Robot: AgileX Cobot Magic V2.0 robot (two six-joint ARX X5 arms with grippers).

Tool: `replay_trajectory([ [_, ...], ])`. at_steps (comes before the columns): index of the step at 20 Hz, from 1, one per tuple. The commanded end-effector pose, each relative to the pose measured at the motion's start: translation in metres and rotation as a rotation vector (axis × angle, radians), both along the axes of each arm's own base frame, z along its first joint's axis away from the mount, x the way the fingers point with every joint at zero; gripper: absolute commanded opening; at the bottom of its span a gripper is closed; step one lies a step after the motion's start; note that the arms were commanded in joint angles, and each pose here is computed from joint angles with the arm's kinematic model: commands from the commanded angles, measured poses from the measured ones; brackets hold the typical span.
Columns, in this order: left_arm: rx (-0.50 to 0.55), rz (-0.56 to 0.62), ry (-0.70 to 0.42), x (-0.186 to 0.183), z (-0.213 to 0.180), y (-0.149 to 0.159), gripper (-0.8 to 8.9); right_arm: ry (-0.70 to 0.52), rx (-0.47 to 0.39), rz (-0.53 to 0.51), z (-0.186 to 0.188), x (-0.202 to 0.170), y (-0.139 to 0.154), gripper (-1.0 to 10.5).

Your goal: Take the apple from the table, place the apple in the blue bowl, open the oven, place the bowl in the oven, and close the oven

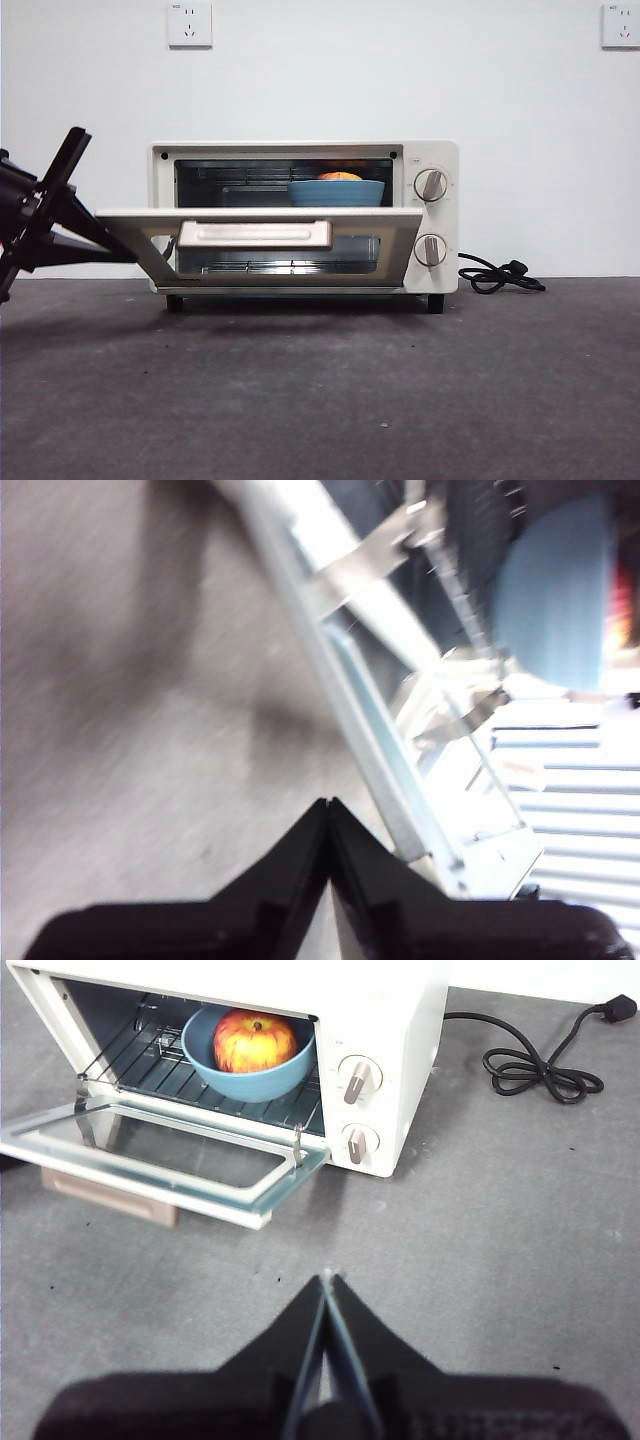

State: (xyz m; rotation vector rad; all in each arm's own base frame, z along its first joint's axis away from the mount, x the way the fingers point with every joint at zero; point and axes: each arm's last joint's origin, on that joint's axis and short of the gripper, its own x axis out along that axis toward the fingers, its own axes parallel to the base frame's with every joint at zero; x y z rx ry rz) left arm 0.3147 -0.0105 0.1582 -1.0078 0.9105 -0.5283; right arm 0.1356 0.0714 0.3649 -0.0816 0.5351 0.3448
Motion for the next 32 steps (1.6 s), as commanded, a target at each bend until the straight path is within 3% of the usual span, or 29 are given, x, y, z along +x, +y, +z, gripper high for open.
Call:
replay_trajectory([
  [1, -0.034, 0.002, -0.044, 0.009, 0.018, -0.002, -0.07, 0.006, 0.011, -0.004, -0.002, 0.0, 0.0, -0.1],
  [11, -0.021, 0.031, -0.271, 0.05, 0.097, -0.001, -0.07, 0.013, 0.005, -0.007, -0.003, 0.001, 0.0, -0.1],
  [17, -0.018, -0.126, -0.322, 0.043, 0.108, -0.005, -0.06, 0.015, -0.001, -0.013, -0.003, 0.001, 0.0, 0.0],
  [20, 0.134, -0.181, -0.33, 0.018, 0.116, -0.006, -0.06, 0.029, -0.01, -0.013, -0.005, 0.0, 0.0, 0.0],
  [26, 0.684, -0.19, -0.345, -0.062, 0.155, -0.001, -0.05, 0.069, -0.033, -0.013, -0.008, -0.002, -0.002, 0.0],
  [29, 0.791, -0.082, -0.453, -0.103, 0.189, 0.001, -0.05, 0.069, -0.033, -0.013, -0.008, -0.002, -0.002, 0.0],
  [32, 0.81, -0.014, -0.56, -0.144, 0.213, 0.001, -0.04, 0.069, -0.033, -0.013, -0.008, -0.002, -0.002, 0.0],
])
